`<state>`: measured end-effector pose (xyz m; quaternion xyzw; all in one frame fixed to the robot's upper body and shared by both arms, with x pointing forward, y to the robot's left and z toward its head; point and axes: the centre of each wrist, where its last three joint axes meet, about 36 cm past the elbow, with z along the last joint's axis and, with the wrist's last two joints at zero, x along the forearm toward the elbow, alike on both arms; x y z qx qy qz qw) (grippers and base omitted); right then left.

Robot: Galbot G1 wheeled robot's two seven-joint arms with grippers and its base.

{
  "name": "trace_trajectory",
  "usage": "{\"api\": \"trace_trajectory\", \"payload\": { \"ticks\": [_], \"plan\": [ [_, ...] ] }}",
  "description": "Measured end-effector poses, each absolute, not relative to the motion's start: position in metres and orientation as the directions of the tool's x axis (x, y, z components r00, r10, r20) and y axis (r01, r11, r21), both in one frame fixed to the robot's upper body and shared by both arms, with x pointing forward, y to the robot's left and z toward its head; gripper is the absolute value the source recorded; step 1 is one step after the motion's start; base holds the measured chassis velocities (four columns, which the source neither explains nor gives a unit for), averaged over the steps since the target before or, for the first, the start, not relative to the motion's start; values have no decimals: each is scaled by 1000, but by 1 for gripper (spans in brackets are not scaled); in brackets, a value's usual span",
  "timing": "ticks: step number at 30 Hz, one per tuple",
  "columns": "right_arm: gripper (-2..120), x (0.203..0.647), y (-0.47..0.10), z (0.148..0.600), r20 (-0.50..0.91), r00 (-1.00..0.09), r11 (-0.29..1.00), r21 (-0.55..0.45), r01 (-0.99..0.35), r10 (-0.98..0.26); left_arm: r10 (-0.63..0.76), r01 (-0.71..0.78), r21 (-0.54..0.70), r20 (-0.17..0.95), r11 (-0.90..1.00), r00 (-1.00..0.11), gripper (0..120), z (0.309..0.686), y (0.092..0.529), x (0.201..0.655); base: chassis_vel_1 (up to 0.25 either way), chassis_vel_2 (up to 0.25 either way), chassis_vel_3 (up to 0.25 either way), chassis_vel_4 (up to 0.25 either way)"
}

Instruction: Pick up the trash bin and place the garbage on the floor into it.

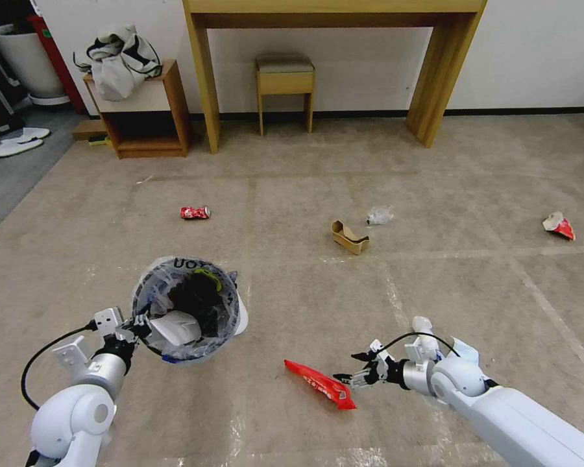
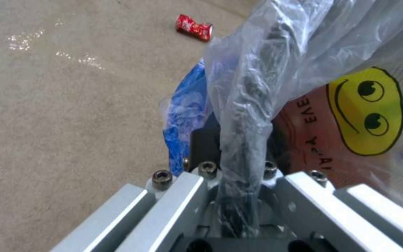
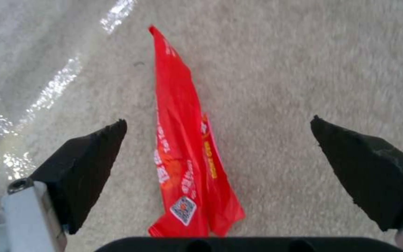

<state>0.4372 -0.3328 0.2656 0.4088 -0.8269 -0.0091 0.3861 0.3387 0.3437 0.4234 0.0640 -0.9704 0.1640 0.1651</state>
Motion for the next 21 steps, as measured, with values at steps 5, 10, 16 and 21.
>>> {"api": "trace_trajectory", "payload": {
  "ticks": [5,10,16,21],
  "plan": [
    [100,436,-333,254,645,-363,679,342,-649,-672,-70,-179,-296,343,938,-937,0,424,345,337,0,0,0,0],
    [100,437,-332,245,652,-354,680,350,-644,-670,-70,-180,-296,345,938,-936,0,423,345,335,0,0,0,0],
    [100,440,-326,225,668,-339,684,355,-637,-663,-67,-179,-305,346,936,-936,0,422,342,335,0,0,0,0],
    [100,439,-324,212,687,-325,684,341,-645,-649,-68,-181,-304,347,935,-935,0,421,344,336,0,0,0,0]
  ]
}}
